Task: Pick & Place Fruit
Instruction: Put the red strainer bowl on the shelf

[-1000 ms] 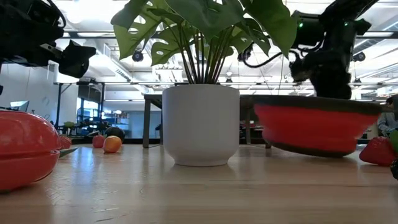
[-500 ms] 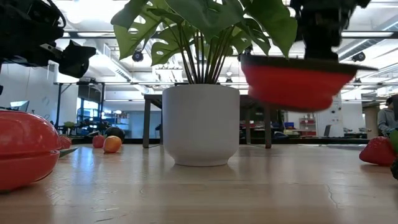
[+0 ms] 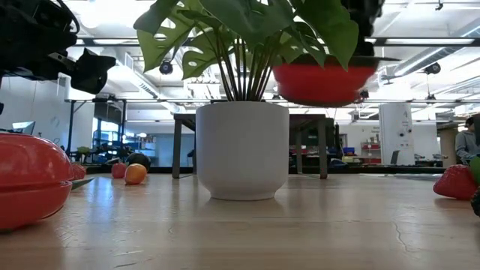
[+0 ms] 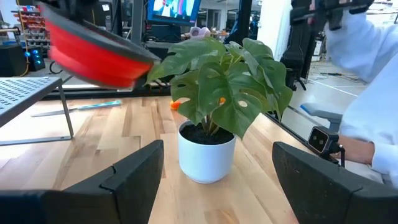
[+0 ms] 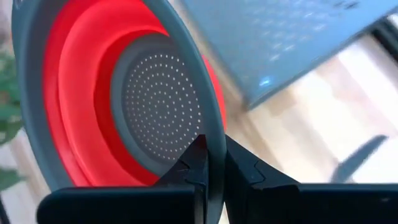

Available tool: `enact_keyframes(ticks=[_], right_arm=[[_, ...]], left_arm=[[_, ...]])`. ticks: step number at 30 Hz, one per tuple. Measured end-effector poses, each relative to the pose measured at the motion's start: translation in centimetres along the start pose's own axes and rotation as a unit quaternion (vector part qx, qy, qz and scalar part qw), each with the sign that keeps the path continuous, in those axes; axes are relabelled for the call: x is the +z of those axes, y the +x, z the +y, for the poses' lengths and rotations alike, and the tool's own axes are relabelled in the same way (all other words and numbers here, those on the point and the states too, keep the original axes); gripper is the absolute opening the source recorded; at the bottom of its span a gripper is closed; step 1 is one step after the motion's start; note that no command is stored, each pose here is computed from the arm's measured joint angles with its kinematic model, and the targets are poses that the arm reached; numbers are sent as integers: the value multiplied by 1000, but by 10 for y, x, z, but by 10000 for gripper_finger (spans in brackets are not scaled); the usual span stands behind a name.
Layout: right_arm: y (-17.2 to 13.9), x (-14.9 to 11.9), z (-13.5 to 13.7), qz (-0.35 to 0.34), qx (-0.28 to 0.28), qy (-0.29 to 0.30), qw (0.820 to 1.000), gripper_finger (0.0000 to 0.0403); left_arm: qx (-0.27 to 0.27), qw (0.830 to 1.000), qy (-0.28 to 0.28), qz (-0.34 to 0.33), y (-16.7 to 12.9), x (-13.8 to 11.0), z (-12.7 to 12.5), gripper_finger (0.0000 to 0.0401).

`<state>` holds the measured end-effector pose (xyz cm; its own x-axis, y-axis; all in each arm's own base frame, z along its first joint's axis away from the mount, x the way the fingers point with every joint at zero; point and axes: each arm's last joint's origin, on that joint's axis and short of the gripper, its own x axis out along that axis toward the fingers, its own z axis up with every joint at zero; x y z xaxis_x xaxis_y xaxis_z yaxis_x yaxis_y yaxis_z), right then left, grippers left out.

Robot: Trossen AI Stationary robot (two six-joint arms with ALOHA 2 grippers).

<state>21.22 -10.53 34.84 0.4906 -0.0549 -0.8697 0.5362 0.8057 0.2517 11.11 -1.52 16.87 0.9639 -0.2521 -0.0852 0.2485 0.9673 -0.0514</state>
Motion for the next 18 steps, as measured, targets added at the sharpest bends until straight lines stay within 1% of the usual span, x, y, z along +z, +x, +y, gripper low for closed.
enact_keyframes(ticks=[12, 18], right_arm=[[2, 58, -56, -7, 43, 69, 997, 14], [7, 86, -71, -19, 47, 81, 995, 14]], left_arm=[[0, 1000, 0, 0, 0, 0, 0, 305], [0, 1000, 0, 0, 0, 0, 0, 305]])
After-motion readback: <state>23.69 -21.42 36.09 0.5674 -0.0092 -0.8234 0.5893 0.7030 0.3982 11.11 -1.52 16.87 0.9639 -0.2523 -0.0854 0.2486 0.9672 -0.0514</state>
